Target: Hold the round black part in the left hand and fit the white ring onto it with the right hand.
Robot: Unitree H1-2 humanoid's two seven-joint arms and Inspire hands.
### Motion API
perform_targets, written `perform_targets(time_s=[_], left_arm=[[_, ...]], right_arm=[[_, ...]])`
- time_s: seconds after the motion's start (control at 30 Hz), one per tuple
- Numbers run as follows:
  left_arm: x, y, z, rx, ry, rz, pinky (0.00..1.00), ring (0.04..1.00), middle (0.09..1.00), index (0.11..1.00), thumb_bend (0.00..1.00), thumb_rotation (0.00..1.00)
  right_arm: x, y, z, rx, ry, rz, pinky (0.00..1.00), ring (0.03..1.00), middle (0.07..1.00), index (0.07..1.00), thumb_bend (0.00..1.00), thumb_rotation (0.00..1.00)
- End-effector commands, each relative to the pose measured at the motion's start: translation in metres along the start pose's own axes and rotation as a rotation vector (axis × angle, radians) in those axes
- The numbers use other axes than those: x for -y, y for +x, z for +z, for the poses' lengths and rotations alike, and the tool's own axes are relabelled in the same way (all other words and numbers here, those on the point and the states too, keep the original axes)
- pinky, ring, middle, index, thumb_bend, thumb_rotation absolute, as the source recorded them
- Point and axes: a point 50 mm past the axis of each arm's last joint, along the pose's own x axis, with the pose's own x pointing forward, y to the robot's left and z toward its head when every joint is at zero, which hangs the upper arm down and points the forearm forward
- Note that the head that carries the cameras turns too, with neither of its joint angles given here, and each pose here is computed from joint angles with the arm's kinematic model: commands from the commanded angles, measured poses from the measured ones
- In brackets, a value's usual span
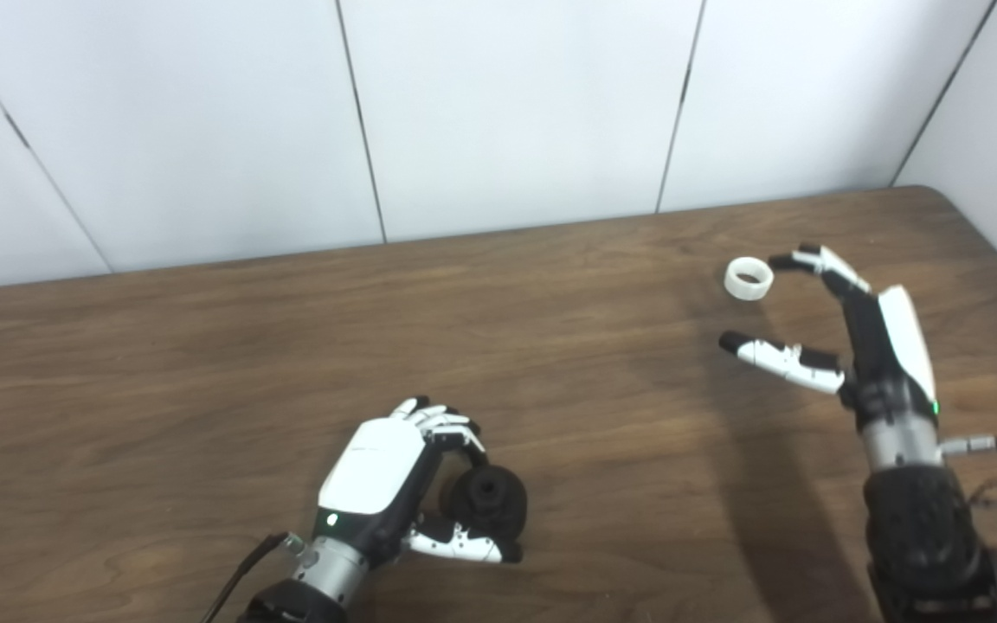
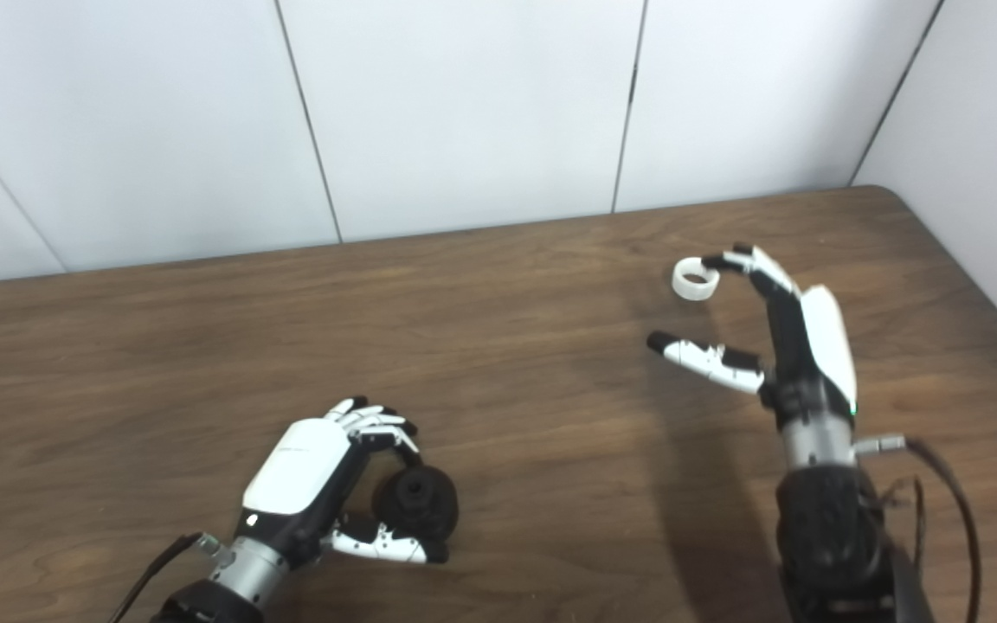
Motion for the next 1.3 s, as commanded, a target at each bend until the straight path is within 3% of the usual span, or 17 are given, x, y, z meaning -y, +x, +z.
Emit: perform_targets(time_s=[0.0, 0.23, 0.57, 1.0, 1.27], left_arm=[[0.005, -0.005, -0.010, -0.017, 0.030, -0.045, 0.94, 0.852, 0.768, 0.485, 0.52, 0.05], [0.005, -0.007, -0.013, -0.019, 0.027, -0.049, 0.94, 0.847, 0.767, 0.484, 0.52, 0.05], [0.002, -0.009, -0.017, -0.014, 0.034, -0.045, 0.93, 0.839, 0.763, 0.484, 0.52, 0.05], [0.000, -0.011, -0.017, -0.015, 0.039, -0.055, 0.93, 0.840, 0.764, 0.485, 0.52, 0.05], [-0.001, -0.012, -0.018, -0.019, 0.030, -0.052, 0.93, 0.844, 0.765, 0.485, 0.52, 0.05]], right_arm=[[0.011, 0.016, 0.010, 0.045, -0.057, -0.028, 0.92, 0.944, 0.912, 0.732, 0.79, 0.30], [0.022, 0.057, 0.011, 0.055, -0.223, 0.003, 0.96, 0.980, 0.924, 0.725, 0.79, 0.24], [0.024, 0.114, 0.003, -0.025, -0.329, 0.080, 0.99, 1.000, 0.951, 0.712, 0.81, 0.21], [0.009, 0.159, 0.001, -0.117, -0.393, 0.148, 0.98, 1.000, 0.938, 0.718, 0.84, 0.25], [-0.001, 0.184, -0.001, -0.185, -0.444, 0.229, 0.98, 1.000, 0.930, 0.711, 0.84, 0.25]])
